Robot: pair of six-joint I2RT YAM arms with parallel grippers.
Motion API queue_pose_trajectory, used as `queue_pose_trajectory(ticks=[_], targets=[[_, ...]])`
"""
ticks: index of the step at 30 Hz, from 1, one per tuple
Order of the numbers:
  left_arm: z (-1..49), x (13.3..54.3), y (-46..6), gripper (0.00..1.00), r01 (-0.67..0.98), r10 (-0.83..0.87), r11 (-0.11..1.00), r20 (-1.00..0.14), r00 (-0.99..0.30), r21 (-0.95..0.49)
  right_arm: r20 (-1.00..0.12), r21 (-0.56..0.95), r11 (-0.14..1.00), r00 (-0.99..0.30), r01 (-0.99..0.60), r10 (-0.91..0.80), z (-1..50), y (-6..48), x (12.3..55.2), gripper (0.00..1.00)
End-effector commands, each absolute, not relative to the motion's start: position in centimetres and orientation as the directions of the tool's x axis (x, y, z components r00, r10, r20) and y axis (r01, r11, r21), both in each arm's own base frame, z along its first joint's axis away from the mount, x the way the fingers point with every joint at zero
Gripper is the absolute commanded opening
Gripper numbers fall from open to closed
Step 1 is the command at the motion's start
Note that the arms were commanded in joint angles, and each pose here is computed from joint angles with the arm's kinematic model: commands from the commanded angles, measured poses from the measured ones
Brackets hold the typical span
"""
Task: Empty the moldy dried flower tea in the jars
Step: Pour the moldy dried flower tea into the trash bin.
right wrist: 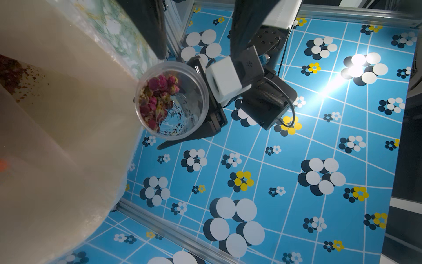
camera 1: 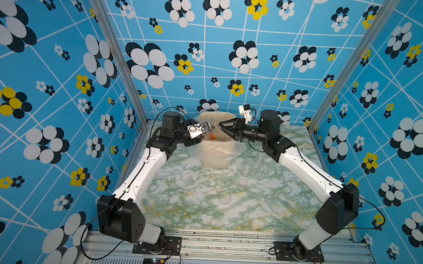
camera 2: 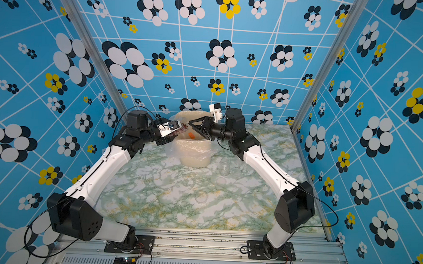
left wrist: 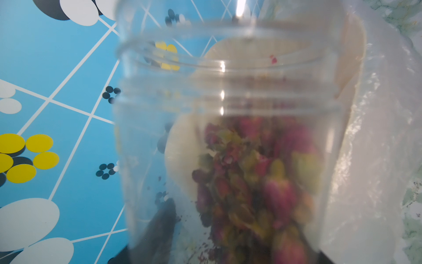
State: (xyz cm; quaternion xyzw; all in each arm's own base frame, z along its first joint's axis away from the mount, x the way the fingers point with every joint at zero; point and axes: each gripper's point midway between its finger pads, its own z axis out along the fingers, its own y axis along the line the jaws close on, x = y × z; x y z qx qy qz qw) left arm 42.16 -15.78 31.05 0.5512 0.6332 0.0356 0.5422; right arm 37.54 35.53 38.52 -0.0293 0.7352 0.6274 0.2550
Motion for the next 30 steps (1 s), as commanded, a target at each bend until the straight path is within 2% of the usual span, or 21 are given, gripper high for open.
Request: queue_pose_trajectory(ticks=[1,16,30], targets=[[32.4,41.5,-15.5,0.0,0.624,0.738,0.373,-0.627,0.249,0.687,-0.404,0.911,0.196,-0.878,-0.362,0.257,39.5,36.0,37.7,0.46],[32.7,41.3,-16.0,0.0,0.613,0.746,0.348,-0.606,0.278,0.709,-0.382,0.921,0.181,-0.892,-0.345,0.242,39.7,37.6,39.3,0.44],[32.6,41.4,-16.9,0.0,0.598,0.792,0.274,-0.53,0.305,0.753,-0.352,0.931,0.168,-0.915,-0.323,0.195,38.9,39.7,39.2,0.42]])
